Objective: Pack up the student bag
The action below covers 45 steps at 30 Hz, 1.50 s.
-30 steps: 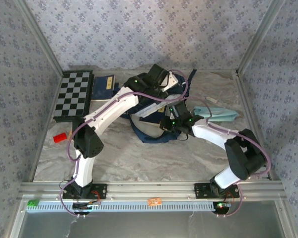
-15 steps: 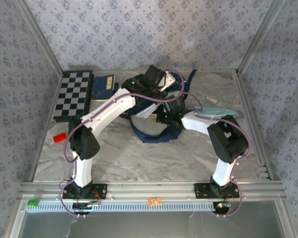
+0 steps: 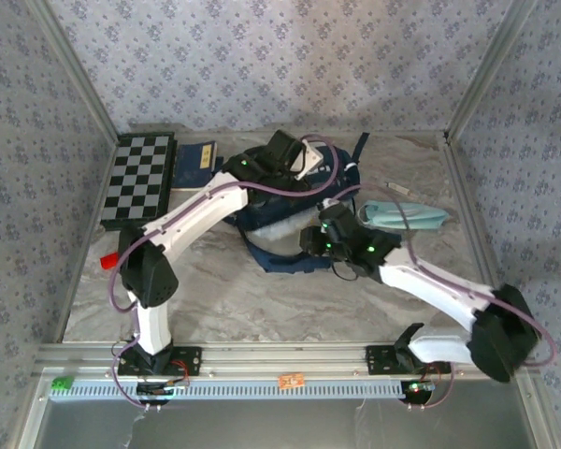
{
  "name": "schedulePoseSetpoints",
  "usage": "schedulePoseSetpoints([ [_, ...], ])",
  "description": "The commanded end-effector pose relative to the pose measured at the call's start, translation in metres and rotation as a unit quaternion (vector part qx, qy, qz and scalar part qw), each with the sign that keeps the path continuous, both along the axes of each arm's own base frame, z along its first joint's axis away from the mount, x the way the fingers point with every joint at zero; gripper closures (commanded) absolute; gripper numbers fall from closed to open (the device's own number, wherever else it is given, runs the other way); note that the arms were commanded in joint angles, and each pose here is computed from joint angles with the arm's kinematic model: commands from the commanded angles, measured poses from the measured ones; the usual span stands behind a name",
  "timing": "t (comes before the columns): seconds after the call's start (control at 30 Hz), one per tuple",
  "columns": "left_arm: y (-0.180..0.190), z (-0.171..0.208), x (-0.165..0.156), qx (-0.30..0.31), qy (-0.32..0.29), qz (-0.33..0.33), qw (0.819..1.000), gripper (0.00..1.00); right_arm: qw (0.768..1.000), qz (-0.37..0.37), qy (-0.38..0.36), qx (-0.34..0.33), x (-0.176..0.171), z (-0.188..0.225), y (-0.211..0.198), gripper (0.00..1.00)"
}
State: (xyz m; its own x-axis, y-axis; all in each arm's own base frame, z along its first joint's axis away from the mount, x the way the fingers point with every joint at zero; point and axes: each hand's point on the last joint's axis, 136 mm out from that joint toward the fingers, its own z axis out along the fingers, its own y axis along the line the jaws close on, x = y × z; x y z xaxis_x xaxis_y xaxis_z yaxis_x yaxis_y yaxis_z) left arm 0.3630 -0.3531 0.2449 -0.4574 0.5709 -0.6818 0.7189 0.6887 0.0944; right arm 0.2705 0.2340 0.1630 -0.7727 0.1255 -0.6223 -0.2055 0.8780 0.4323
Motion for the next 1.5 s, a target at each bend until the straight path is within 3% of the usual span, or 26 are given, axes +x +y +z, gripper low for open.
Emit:
schedulePoseSetpoints([
  [0.0, 0.012, 0.056, -0.02, -0.096, -0.009, 0.02, 0.995, 0.57, 0.998, -0.038, 0.044, -0.035, -0.027, -0.012, -0.036, 0.62],
  [0.13, 0.059, 0.064, -0.028, -0.122, -0.011, 0.087, 0.989, 0.48, 0.998, -0.03, 0.052, -0.013, -0.038, 0.008, -0.038, 0.56],
  [0.27, 0.135, 0.049, -0.005, -0.113, 0.003, 0.213, 0.97, 0.44, 0.997, -0.01, 0.075, -0.013, -0.032, 0.015, -0.019, 0.52],
  [0.37, 0.194, 0.02, 0.017, -0.073, 0.027, 0.305, 0.949, 0.42, 0.997, 0.013, 0.077, -0.008, -0.022, 0.022, 0.003, 0.51],
  [0.53, 0.242, -0.026, 0.064, -0.007, 0.07, 0.374, 0.925, 0.39, 0.995, 0.036, 0.098, -0.001, -0.006, 0.024, 0.034, 0.46],
  [0.63, 0.251, -0.052, 0.093, 0.01, 0.107, 0.385, 0.917, 0.37, 0.994, 0.062, 0.093, 0.004, 0.002, 0.024, 0.051, 0.45],
  [0.77, 0.263, -0.083, 0.134, 0.064, 0.108, 0.398, 0.909, 0.36, 0.995, 0.059, 0.085, 0.014, 0.015, 0.023, 0.057, 0.44],
  [1.07, 0.284, -0.121, 0.21, 0.097, 0.1, 0.429, 0.892, 0.32, 0.993, 0.04, 0.107, 0.021, 0.023, 0.007, 0.055, 0.44],
  [1.47, 0.273, -0.18, 0.235, 0.068, 0.127, 0.421, 0.896, 0.26, 0.991, 0.034, 0.131, 0.006, 0.023, -0.012, 0.049, 0.44],
])
